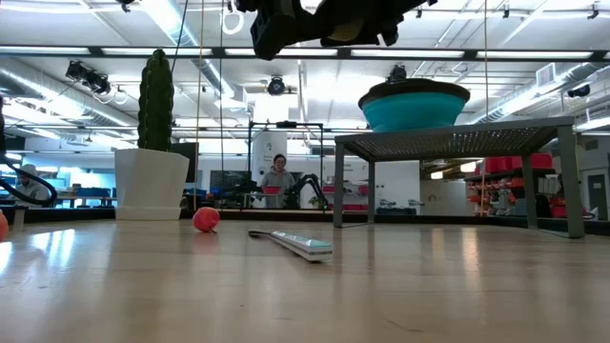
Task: Pick & Place Fruit
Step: Put the brown kiwi in the blue strainer bowl on the shelf
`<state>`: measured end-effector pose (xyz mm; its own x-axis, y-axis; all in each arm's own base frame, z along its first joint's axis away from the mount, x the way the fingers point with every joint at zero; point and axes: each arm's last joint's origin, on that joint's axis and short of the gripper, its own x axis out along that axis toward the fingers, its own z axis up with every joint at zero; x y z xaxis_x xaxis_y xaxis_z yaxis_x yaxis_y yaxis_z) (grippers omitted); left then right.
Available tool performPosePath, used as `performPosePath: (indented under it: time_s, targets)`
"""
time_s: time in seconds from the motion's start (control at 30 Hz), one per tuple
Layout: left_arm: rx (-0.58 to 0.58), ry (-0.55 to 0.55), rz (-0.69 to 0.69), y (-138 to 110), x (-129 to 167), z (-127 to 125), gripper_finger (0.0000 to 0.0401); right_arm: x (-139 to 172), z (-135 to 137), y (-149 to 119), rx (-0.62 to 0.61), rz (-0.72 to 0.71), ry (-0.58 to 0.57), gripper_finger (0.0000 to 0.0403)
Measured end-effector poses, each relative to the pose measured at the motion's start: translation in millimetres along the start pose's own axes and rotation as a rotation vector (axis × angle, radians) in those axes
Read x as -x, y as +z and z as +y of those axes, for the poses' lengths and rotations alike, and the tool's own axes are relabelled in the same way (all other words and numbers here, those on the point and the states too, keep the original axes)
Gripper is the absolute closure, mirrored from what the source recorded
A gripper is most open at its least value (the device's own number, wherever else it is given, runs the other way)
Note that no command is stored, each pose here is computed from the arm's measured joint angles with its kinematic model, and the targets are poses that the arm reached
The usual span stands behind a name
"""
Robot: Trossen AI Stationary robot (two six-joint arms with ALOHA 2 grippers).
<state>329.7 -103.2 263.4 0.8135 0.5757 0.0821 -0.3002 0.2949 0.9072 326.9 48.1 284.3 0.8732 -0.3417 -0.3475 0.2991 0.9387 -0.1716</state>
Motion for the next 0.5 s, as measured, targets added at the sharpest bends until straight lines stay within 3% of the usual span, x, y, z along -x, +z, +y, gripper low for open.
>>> performPosePath:
  time_s: [0.17, 0.5]
  targets:
    - [0.001, 0.023, 0.061, 1, 4, 1, 0.0002, 5, -3, 0, 0.013, 0.014, -0.026, 0.0134]
    - [0.166, 0.109, 0.195, 3, 14, 15, 0.0002, 31, -21, -7, 0.091, 0.160, -0.145, 0.0134]
